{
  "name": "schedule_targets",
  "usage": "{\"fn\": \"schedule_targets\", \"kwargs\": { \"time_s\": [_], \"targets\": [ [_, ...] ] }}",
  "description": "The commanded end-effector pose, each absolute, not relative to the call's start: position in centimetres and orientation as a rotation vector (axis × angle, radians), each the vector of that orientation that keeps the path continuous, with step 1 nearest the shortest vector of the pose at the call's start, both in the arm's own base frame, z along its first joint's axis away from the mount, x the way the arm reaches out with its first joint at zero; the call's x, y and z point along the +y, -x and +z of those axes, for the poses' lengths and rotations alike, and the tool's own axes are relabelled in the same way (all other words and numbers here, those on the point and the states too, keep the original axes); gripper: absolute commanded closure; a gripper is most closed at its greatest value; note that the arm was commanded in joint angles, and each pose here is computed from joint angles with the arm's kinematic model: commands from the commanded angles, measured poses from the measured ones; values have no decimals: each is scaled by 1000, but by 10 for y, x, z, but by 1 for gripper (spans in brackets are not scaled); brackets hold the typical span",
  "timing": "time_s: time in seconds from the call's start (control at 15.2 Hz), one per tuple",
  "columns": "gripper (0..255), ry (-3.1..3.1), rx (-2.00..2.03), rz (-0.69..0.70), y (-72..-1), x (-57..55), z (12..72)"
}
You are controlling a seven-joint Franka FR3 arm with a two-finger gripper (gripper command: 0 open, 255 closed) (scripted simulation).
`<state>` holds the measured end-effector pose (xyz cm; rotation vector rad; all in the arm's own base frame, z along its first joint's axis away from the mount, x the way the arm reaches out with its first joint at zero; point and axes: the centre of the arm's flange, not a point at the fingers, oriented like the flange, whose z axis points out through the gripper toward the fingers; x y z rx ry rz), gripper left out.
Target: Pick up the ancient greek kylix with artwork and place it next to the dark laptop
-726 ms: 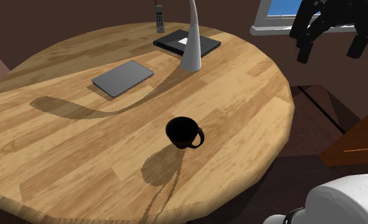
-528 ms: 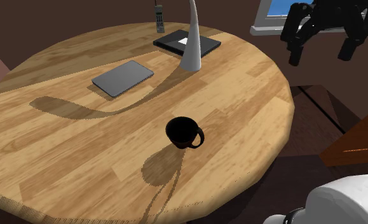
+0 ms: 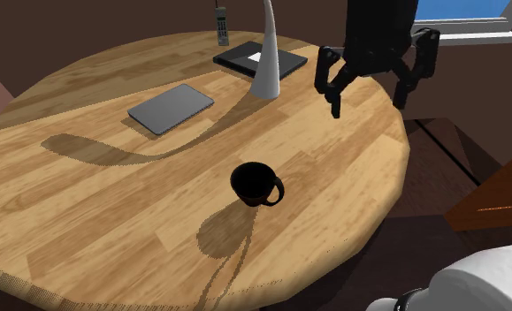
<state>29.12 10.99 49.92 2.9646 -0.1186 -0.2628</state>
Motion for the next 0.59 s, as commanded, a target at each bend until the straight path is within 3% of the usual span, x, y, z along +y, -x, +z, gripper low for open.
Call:
{"fn": "schedule_targets", "kwargs": {
  "time_s": [0.0,0.53],
  "targets": [
    [0,-2952,-121,-251,-291,139,489],
    [0,-2898,-123,-206,-296,240,438]
  ]
}}
